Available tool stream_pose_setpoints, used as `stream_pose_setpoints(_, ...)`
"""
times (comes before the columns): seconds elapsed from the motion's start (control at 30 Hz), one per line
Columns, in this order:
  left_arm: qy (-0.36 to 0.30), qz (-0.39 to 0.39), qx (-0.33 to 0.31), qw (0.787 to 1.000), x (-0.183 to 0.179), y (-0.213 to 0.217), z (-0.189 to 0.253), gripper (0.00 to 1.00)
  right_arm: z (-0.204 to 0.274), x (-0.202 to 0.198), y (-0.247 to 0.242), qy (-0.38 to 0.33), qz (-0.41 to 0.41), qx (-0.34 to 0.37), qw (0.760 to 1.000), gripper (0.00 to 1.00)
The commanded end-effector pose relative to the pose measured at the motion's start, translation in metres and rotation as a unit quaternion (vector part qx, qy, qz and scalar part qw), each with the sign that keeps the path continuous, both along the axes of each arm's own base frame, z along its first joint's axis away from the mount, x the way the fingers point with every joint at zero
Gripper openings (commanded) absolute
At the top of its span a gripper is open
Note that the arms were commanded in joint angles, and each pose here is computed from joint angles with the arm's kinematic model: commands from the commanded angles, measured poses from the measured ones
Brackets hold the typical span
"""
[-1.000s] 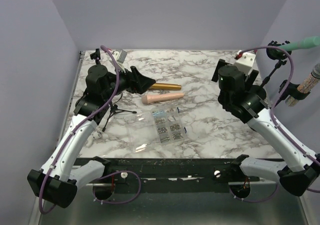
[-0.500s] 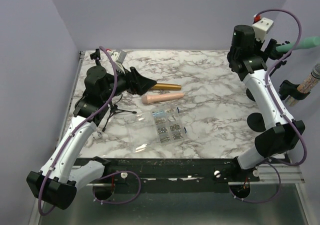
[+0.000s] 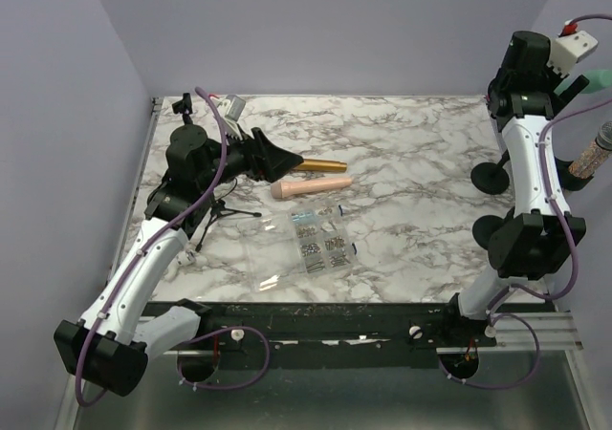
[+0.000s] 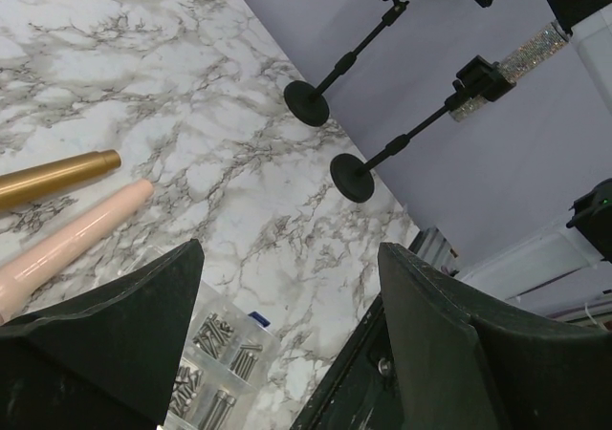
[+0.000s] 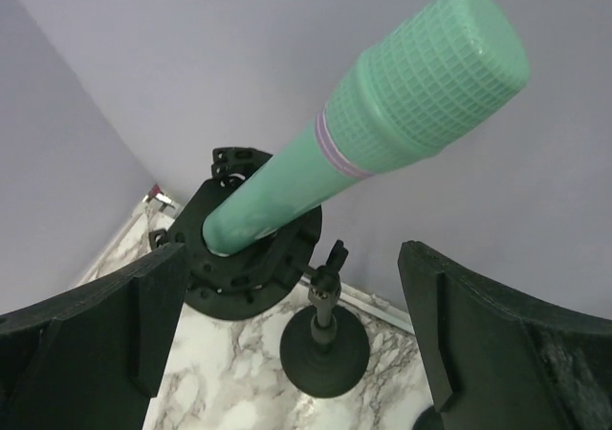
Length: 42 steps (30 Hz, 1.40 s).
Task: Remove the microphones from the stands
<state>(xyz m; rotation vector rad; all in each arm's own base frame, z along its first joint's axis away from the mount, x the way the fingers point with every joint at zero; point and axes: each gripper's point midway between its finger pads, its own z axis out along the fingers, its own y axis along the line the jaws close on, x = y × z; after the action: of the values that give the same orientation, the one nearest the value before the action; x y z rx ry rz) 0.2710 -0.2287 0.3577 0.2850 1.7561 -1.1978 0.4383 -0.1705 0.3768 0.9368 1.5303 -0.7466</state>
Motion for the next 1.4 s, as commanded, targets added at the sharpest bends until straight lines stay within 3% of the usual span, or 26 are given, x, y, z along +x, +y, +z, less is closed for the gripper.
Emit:
stream_pose_setpoints(0.0, -0.003, -0.019, -0.006, 1.000, -0.003, -0.006, 0.001, 0.74, 0.002, 0.010, -0.012, -0.052, -0.039, 0.012, 0.998, 0.99)
stream_pose_setpoints(0.37, 0.000, -0.016, 0.006, 1.000, 0.002, -0.006, -0.006, 0.74, -0.003, 0.028, -0.043, -0.116, -0.108, 0.000, 0.987, 0.96)
stream_pose_setpoints(0.7, 0.005, -0.019, 0.011, 1.000, 0.004, -0.007, -0.010, 0.74, -0.014, 0.040, -0.063, -0.114, -0.129, -0.010, 0.985, 0.92)
stream_pose_setpoints(0.83, 0.005, -0.021, 0.010, 1.000, 0.004, -0.008, -0.009, 0.74, -0.018, 0.042, -0.068, -0.118, -0.125, -0.005, 0.985, 0.83)
stream_pose_setpoints(1.13, 0.008, -0.020, 0.013, 1.000, 0.006, -0.008, -0.013, 0.74, -0.027, 0.052, -0.080, -0.116, -0.119, 0.000, 0.986, 0.79)
stream_pose_setpoints(1.37, 0.008, -0.017, 0.015, 1.000, 0.007, -0.008, -0.014, 0.74, -0.019, 0.056, -0.079, -0.118, -0.107, -0.002, 0.987, 0.60)
